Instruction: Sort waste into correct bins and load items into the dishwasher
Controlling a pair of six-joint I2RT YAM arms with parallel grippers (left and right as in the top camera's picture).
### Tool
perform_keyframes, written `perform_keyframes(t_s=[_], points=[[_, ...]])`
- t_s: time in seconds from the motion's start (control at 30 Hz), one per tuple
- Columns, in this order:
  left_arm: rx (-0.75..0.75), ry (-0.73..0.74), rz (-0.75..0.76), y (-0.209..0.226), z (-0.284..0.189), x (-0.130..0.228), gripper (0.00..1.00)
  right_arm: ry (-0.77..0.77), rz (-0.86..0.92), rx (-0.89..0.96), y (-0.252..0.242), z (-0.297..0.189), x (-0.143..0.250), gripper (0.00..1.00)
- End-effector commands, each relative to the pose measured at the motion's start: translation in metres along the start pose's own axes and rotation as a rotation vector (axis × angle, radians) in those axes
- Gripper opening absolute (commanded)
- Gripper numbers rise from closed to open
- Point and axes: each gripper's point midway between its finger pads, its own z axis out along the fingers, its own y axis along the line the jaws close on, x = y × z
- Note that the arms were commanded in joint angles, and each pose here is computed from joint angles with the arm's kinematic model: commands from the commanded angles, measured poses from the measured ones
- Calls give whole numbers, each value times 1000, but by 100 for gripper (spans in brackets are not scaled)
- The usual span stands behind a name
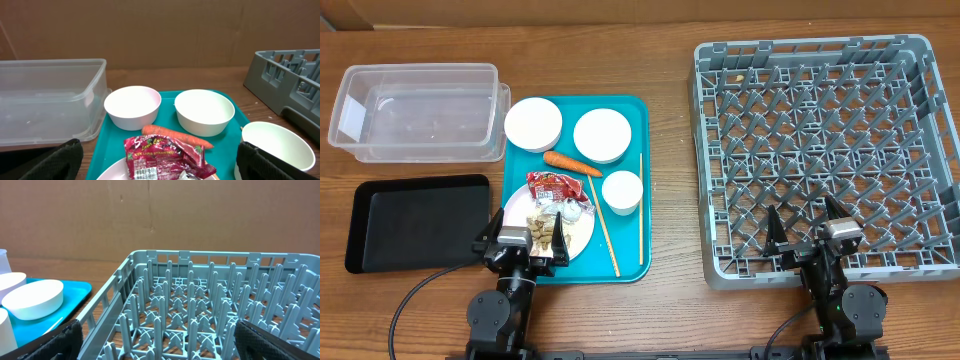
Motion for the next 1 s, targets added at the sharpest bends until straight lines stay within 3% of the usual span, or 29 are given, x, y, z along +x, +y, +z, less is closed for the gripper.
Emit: perform_keyframes(t_s=[0.0,0.97], points=[[6,-6,15,-1,0,-1,100,-3,-4,1,0,0,2,100],[8,-6,15,-1,0,0,100,-4,-4,-3,1,0,2,100]])
